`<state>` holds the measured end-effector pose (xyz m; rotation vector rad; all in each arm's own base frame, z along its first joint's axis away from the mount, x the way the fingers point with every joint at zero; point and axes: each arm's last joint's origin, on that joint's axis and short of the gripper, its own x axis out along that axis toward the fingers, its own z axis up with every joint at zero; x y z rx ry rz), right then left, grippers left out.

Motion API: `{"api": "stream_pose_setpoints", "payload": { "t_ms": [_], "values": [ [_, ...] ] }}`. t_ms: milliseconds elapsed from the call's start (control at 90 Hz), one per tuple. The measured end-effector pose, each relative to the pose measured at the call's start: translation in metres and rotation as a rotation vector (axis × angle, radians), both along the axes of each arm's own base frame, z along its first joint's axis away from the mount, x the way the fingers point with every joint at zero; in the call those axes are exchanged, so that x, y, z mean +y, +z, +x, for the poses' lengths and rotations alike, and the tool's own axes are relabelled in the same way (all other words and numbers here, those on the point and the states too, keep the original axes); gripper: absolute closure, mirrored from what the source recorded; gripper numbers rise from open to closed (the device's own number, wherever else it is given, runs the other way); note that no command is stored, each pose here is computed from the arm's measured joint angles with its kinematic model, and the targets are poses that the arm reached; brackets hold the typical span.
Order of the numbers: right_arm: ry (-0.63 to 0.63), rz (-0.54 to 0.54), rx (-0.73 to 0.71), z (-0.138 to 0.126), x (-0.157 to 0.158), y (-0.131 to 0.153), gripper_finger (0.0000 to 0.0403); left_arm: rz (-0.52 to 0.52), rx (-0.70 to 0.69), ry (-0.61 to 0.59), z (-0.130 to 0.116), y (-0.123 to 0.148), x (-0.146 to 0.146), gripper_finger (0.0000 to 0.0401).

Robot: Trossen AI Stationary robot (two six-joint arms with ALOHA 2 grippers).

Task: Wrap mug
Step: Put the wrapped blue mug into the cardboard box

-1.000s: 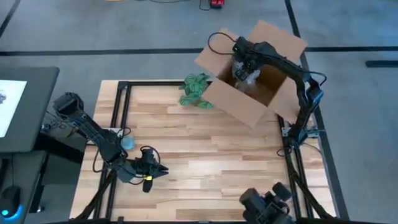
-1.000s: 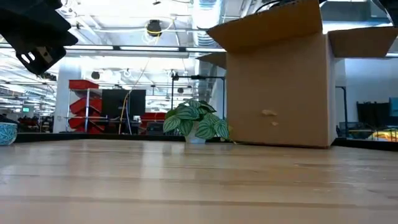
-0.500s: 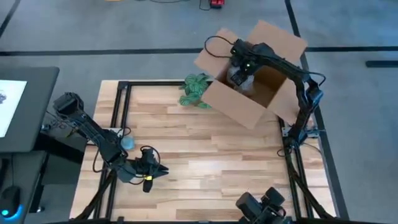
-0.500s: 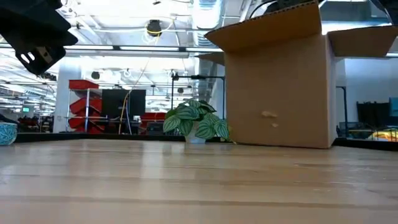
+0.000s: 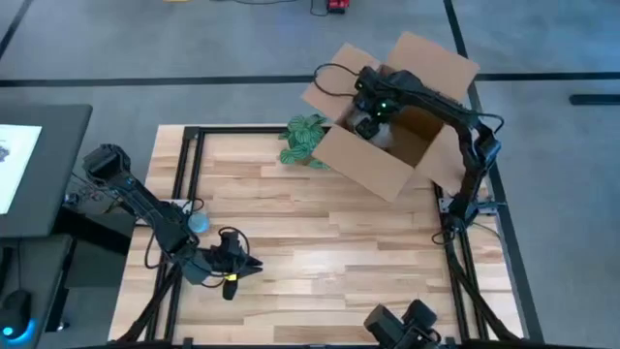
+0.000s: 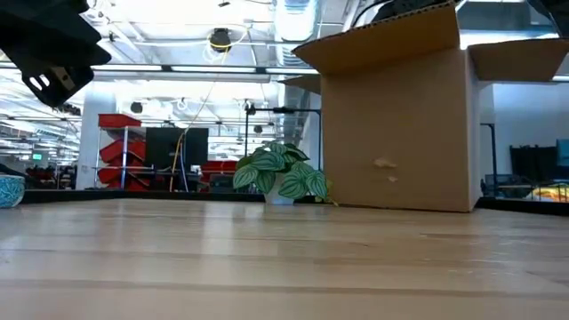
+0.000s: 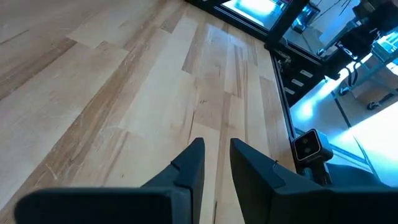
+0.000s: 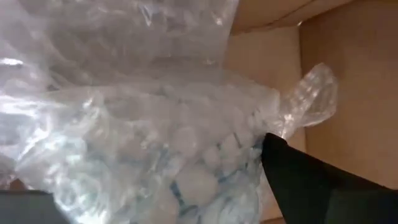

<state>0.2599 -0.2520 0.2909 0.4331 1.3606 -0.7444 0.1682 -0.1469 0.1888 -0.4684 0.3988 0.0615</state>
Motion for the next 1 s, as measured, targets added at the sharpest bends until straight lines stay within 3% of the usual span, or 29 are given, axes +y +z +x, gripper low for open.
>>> {"api": "stream_pose_setpoints", "payload": {
  "t_ms": [533, 656, 833, 1000],
  "values": [
    [-0.011, 0.115, -0.084, 0.007, 0.01, -0.002, 0.0151, 0.007, 0.003, -0.002, 0.0, 0.0, 0.0, 0.0343],
    [0.084, 0.067, -0.112, 0.014, 0.008, -0.002, 0.0152, 0.031, 0.002, -0.012, 0.0, 0.0, 0.0, 0.0343],
    [0.051, 0.0, -0.19, 0.021, 0.001, 0.0, 0.0153, 0.032, 0.002, -0.012, 0.0, 0.0, 0.0, 0.0343],
    [0.035, 0.009, -0.172, 0.018, 0.001, 0.0, 0.0143, 0.03, 0.002, -0.011, 0.0, 0.0, 0.0, 0.0343]
  ]
}}
